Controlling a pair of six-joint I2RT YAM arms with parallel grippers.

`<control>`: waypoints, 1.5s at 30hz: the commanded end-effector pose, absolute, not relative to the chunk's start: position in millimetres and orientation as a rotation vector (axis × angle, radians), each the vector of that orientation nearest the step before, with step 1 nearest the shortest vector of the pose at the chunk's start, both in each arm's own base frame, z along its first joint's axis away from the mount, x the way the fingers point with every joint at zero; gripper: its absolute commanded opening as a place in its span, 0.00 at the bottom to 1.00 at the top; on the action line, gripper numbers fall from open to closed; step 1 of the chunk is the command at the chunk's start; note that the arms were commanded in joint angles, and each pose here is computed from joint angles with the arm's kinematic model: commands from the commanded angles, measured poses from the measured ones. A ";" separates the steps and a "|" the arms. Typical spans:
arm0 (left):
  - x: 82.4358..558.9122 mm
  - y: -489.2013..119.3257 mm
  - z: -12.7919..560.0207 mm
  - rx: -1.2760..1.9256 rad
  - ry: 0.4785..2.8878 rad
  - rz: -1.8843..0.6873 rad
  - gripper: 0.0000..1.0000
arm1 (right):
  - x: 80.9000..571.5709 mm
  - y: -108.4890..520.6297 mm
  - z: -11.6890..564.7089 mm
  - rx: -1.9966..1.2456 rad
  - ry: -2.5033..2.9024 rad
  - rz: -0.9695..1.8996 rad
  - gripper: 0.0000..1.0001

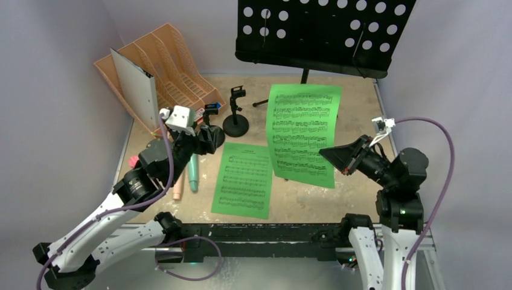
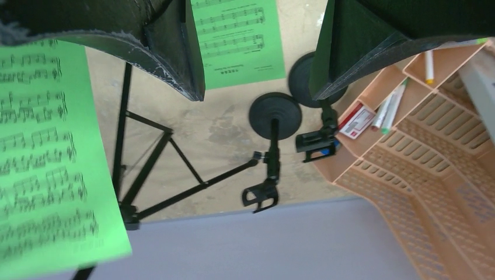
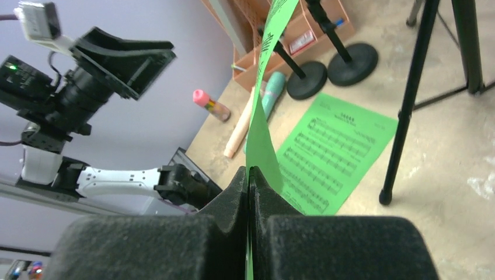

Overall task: Pack up the instrument practice props
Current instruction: Place the sheet music at the center of the board.

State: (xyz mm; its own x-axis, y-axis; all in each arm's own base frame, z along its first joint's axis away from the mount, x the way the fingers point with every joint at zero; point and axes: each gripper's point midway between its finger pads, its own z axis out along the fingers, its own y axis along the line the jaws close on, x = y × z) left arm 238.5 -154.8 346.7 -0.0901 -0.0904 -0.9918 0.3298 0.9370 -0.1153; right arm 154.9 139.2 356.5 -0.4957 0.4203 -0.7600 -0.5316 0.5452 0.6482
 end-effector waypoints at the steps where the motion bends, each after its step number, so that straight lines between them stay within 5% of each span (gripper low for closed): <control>1: 249.3 -143.1 349.4 0.139 1.600 -0.393 0.69 | 168.5 142.4 318.4 -0.049 1.833 1.217 0.00; 11: 263.4 -117.5 339.5 0.072 1.614 -0.359 0.69 | 197.3 147.2 257.4 0.074 1.908 1.313 0.00; 37: 267.4 -72.8 324.2 -0.081 1.606 -0.238 0.69 | 222.1 365.5 322.2 -0.125 1.679 1.622 0.00; 45: 266.7 -68.3 322.9 -0.098 1.602 -0.225 0.69 | 226.3 370.5 316.4 -0.115 1.599 1.605 0.00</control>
State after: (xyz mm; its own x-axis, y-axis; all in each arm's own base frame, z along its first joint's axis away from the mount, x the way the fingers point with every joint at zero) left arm 265.5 -72.9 317.9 -0.0792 -0.1755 -0.9813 0.0953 0.9785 -0.1827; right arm 216.9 377.9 298.4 -0.7174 0.3899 -0.5773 -0.5482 0.1953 0.8132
